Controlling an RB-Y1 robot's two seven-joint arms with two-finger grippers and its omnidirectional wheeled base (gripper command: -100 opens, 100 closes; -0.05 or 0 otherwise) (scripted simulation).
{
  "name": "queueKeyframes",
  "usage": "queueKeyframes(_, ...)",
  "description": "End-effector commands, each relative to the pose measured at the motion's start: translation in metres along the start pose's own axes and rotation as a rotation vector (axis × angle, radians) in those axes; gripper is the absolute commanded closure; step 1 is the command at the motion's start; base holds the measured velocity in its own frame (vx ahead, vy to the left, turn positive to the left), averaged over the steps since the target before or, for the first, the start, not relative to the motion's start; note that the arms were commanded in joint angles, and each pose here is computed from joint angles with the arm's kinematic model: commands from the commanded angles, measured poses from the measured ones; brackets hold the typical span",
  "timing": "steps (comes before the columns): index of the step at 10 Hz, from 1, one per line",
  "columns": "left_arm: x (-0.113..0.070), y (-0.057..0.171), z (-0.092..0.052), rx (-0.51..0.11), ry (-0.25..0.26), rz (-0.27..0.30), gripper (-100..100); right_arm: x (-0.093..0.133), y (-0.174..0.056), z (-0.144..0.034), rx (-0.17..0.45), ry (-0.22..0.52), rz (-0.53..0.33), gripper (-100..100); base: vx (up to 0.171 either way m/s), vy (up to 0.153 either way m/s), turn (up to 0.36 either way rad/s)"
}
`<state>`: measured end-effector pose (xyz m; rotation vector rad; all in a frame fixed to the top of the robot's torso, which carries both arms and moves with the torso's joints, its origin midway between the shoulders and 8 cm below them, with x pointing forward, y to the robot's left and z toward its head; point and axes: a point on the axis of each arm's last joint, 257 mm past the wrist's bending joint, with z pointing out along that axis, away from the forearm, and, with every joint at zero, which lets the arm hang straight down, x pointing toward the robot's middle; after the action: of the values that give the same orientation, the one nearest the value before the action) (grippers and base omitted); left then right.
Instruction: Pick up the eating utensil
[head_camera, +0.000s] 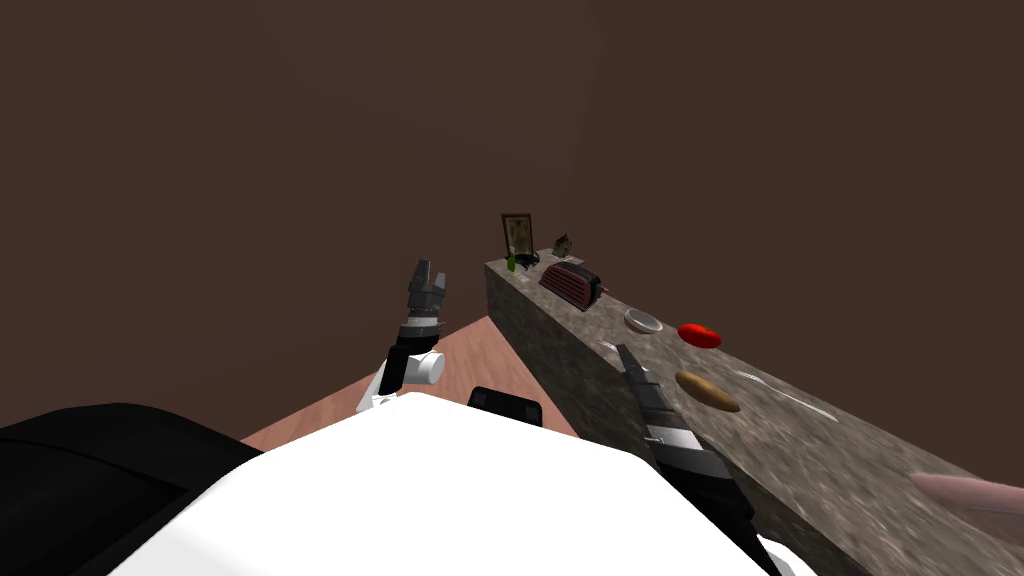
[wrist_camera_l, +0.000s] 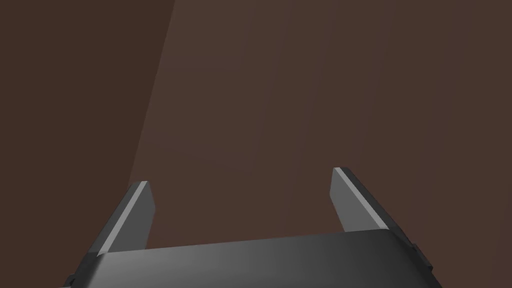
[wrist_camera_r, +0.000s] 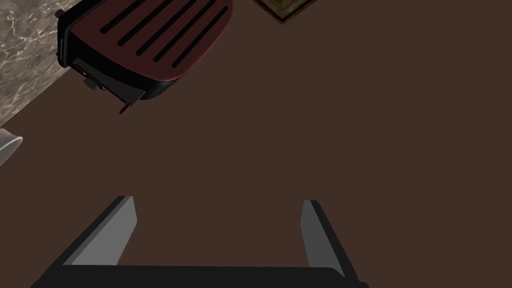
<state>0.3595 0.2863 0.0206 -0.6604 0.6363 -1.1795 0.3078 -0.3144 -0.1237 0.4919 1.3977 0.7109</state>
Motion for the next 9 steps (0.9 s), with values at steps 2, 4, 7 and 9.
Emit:
queueKeyframes(2, 0.0, 0.0, 0.0, 0.0, 0.0, 0.0, 0, 0.01, -0.033, -0.024, 0.091, 0.08, -0.06, -100, 0.029, 0.015, 0.103)
queueKeyframes(4, 0.0, 0.0, 0.0, 0.0, 0.0, 0.0, 0, 0.016, -0.051, -0.04, 0.147, 0.135, -0.099, -100, 0.026, 0.007, 0.066)
queueKeyframes(7, 0.0, 0.0, 0.0, 0.0, 0.0, 0.0, 0, 0.025, -0.086, -0.075, 0.25, 0.248, -0.178, -100, 0.033, 0.01, 0.082)
queueKeyframes(9, 0.0, 0.0, 0.0, 0.0, 0.0, 0.0, 0, 0.029, -0.103, -0.097, 0.304, 0.311, -0.217, -100, 0.05, 0.009, 0.099)
